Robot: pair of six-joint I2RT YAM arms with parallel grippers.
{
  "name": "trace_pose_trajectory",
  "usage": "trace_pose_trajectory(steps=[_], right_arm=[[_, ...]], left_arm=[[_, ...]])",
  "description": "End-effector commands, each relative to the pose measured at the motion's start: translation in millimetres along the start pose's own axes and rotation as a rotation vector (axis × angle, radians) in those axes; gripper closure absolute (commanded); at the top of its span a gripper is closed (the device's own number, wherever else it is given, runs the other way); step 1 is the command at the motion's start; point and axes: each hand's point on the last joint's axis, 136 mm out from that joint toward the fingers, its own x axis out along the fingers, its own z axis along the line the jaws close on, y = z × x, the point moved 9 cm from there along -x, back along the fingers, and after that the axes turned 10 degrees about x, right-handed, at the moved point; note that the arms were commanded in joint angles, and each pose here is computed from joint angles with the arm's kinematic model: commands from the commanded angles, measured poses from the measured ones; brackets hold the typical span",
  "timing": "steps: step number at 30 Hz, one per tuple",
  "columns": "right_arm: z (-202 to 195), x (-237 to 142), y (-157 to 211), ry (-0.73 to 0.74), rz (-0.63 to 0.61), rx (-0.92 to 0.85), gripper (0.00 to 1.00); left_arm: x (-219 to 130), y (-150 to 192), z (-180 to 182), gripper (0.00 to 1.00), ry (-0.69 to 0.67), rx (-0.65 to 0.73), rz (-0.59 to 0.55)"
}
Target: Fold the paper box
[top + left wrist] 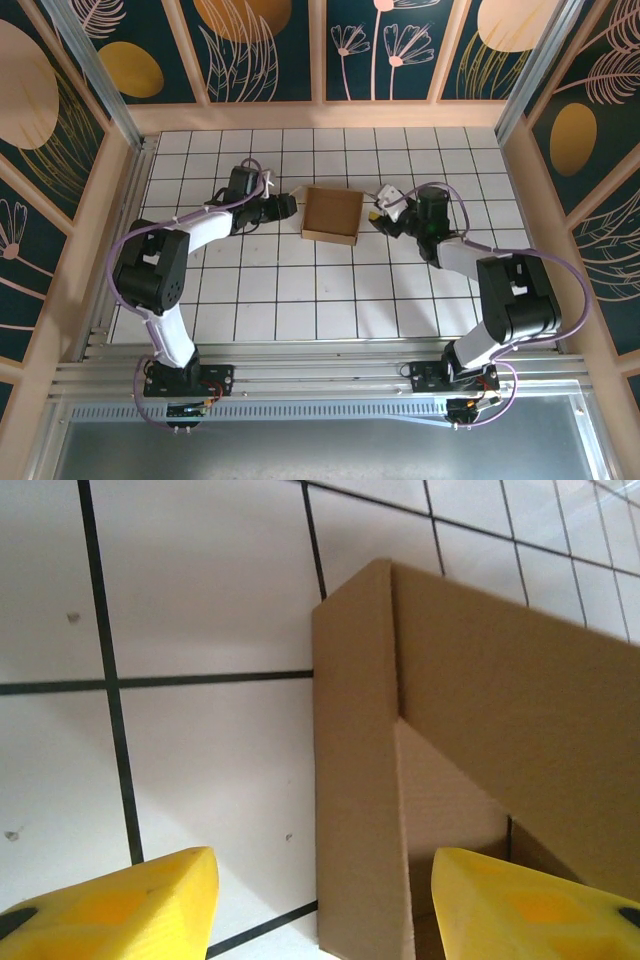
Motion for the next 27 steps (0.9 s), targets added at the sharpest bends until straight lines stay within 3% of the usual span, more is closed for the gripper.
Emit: trace_pose_trajectory(steps=[1,4,6,15,27], right_arm=[[-8,11,-15,-0.002,-0.074,-0.043,0.54],[-8,17,-16,-0.026,-0.082,-0.027,0.77],[-9,18,-17,-0.033,-0.078,-0.017,0.84],[-3,20,-15,-0.062,-0.039,0.019,0.92],[9,31,-25,-0.044,0.041,0.069,0.93]], left_arm=[[4,5,2,0.41,0.036,0.002,0.024],[10,8,5,0.42,0.036,-0.009,0.039],[13,13,7,0.42,0.045,-0.02,0.058],[26,42,8,0.44,0.163,-0.022,0.161],[34,42,11,0.51,0.176,-0.054,0.144]])
